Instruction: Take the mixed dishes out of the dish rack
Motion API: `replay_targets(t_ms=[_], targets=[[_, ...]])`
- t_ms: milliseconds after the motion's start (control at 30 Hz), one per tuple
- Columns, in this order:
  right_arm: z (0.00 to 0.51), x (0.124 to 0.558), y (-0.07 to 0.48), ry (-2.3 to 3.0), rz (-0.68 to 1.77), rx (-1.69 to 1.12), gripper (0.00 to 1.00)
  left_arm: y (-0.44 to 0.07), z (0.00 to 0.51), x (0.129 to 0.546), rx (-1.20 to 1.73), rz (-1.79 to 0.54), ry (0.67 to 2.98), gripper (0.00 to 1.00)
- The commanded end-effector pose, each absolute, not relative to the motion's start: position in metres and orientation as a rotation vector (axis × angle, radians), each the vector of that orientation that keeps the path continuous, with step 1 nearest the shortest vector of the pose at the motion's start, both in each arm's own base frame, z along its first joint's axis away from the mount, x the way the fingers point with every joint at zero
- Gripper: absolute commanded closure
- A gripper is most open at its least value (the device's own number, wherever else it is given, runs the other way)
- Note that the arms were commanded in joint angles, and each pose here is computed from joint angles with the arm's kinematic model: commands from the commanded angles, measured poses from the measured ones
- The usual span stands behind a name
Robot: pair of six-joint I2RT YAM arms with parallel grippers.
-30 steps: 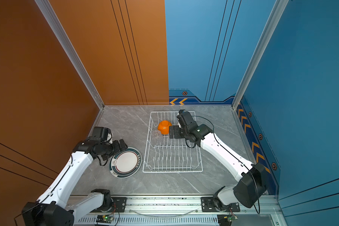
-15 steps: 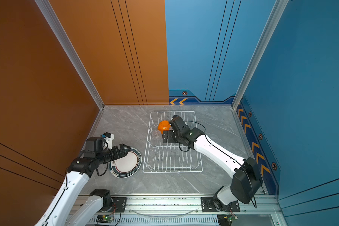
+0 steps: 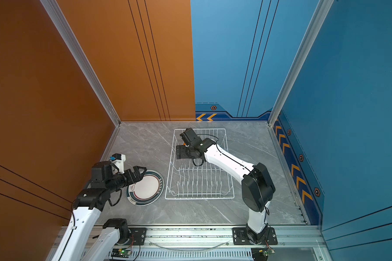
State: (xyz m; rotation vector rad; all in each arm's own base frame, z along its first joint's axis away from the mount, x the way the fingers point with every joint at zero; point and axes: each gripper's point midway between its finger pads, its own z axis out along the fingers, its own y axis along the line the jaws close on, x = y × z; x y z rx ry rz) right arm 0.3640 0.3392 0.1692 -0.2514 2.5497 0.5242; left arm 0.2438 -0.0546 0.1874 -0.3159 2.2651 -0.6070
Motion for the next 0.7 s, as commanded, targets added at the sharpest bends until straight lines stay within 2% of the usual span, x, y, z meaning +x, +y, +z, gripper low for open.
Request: replay_targets(t_ms=[0, 300, 667], targets=[[0.159, 0.361, 0.345, 2.594, 0.473, -0.315, 0.15, -0.048, 0.188, 0.246, -0.318, -0.561, 2.268, 0.02], [0.136, 0.366, 0.345, 2.617, 0.355, -0.341, 0.18, -0.044, 0.182, 0.247, -0.354, -0.551, 2.283, 0.02], [0.130, 0.376, 0.347, 2.589, 0.263, -0.382, 0.22, -0.040, 0.177, 0.248, -0.384, -0.538, 2.298, 0.02]])
